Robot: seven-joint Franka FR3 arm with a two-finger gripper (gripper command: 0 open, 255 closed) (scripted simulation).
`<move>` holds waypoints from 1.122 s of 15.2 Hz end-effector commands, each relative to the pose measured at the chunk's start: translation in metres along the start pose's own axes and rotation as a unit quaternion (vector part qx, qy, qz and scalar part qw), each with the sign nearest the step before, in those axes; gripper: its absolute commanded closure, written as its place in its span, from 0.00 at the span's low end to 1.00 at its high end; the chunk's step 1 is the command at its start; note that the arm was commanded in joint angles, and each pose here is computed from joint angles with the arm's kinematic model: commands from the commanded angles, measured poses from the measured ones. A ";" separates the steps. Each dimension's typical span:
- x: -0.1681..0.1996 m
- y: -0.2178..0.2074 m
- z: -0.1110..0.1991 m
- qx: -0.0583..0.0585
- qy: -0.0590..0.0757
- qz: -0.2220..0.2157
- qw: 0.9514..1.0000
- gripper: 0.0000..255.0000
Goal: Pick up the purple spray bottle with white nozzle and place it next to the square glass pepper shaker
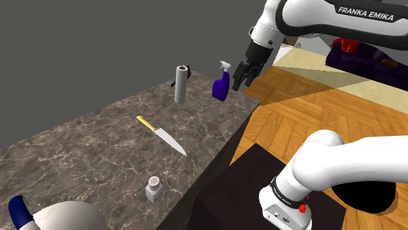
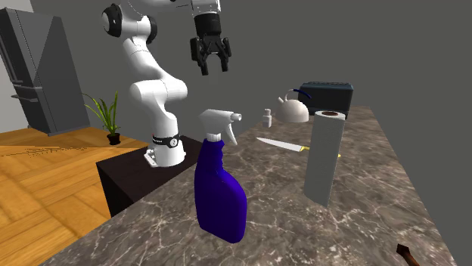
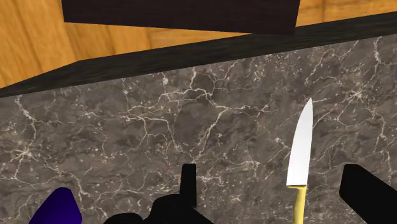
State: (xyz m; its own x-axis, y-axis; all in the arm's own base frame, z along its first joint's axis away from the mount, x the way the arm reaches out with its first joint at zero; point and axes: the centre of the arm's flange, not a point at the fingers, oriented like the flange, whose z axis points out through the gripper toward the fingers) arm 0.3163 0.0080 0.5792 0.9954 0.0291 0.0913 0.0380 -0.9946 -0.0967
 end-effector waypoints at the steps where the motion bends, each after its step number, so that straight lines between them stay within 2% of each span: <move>1: 0.000 0.000 0.000 0.000 0.000 0.000 1.000 0.00; 17: 0.148 0.153 0.016 -0.022 -0.035 -0.013 0.999 0.00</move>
State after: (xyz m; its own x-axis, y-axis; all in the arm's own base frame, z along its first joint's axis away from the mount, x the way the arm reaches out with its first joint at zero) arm 0.4600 -0.1286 0.5616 0.9980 0.0569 0.0285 0.0584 -0.9967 -0.0563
